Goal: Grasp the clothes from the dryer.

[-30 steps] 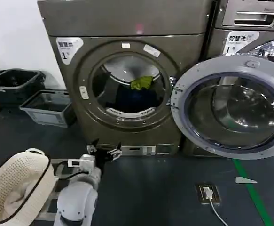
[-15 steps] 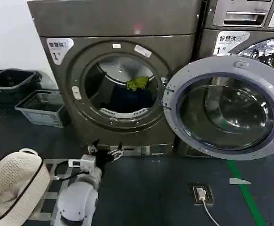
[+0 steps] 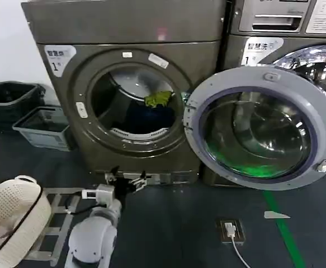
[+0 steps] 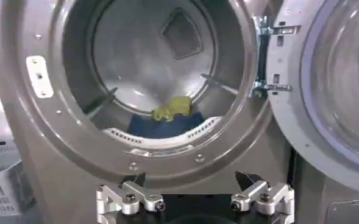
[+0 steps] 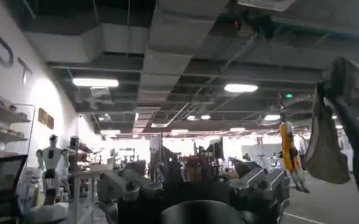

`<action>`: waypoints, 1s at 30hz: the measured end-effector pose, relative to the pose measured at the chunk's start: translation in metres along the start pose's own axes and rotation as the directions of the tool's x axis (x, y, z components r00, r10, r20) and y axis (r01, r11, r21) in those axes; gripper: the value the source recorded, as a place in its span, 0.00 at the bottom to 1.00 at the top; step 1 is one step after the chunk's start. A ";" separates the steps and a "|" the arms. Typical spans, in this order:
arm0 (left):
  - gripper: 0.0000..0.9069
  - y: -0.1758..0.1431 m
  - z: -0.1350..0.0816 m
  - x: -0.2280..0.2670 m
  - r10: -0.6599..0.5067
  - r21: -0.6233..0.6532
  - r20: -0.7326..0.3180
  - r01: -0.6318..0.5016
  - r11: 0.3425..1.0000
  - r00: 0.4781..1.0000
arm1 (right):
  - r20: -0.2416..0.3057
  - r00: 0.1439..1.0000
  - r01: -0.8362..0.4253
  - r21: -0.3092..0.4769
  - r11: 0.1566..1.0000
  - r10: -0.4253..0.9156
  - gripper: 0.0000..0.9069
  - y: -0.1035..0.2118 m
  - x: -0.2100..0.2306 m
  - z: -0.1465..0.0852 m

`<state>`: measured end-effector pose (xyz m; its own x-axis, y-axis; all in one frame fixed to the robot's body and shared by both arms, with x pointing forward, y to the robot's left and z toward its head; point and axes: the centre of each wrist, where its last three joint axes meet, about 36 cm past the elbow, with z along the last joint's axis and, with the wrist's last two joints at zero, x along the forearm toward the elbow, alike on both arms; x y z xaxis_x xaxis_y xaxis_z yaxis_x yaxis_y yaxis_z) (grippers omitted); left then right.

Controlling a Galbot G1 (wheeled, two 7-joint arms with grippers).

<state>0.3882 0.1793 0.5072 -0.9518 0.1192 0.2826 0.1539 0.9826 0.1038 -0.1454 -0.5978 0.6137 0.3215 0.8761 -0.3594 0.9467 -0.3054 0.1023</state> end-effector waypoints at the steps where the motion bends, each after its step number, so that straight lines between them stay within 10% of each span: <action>1: 1.00 0.000 0.000 0.000 0.001 0.000 0.000 -0.001 1.000 1.000 | 0.002 1.000 -0.004 -0.005 1.000 0.004 1.00 -0.001 -0.001 0.000; 30: 1.00 -0.001 0.002 0.000 0.009 0.003 -0.008 -0.009 1.000 1.000 | 0.029 1.000 -0.003 -0.048 0.999 0.005 1.00 -0.006 0.001 0.002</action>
<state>0.3870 0.1784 0.5048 -0.9483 0.1271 0.2907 0.1618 0.9819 0.0983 -0.1508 -0.5956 0.6109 0.3252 0.8635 -0.3854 0.9455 -0.2902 0.1476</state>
